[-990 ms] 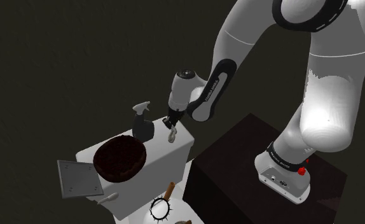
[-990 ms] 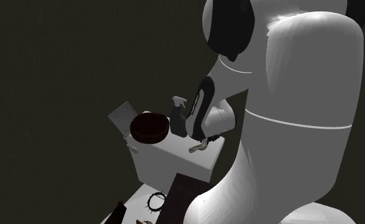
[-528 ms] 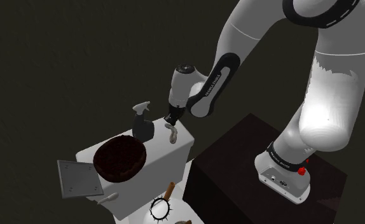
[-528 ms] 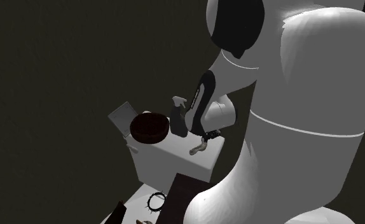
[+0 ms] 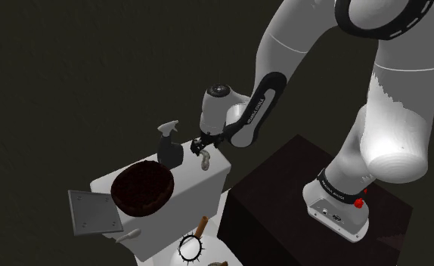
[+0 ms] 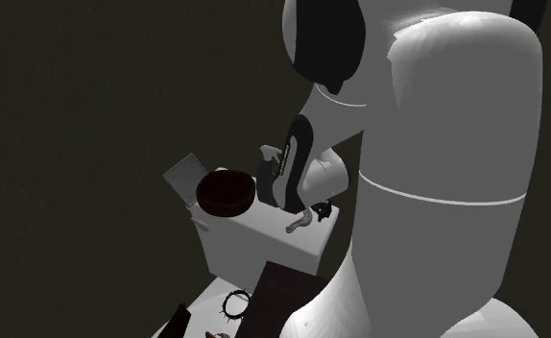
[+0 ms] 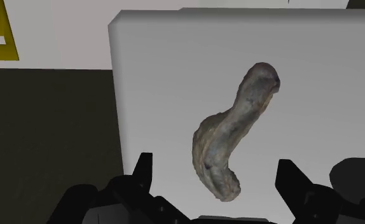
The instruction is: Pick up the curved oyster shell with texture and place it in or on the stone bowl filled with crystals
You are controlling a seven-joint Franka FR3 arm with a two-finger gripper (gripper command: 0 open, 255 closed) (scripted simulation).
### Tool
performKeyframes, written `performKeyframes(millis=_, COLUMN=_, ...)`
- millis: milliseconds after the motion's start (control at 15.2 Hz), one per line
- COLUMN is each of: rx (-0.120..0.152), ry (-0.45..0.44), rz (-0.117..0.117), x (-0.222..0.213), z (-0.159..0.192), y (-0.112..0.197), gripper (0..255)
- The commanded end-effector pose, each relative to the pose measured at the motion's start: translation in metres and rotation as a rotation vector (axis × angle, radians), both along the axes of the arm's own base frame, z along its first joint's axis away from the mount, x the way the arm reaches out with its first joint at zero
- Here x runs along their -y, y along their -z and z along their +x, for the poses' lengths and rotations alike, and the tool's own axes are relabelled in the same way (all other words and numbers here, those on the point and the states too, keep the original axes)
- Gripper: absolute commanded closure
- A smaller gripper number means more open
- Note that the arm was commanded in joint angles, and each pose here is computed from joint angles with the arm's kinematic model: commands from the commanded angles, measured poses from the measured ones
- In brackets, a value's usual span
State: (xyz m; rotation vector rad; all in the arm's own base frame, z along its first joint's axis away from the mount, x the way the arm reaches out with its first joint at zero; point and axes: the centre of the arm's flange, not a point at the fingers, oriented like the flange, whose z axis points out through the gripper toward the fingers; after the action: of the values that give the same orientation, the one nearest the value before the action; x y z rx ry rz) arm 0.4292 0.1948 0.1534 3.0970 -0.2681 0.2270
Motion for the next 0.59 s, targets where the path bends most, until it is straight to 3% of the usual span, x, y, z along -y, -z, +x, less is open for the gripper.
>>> performKeyframes(millis=0, rx=0.001, ry=0.007, rz=0.0, x=0.0, z=0.001, y=0.01, gripper=0)
performKeyframes(millis=528, rx=0.001, ry=0.007, rz=0.0, x=0.0, z=0.003, y=0.023, gripper=0)
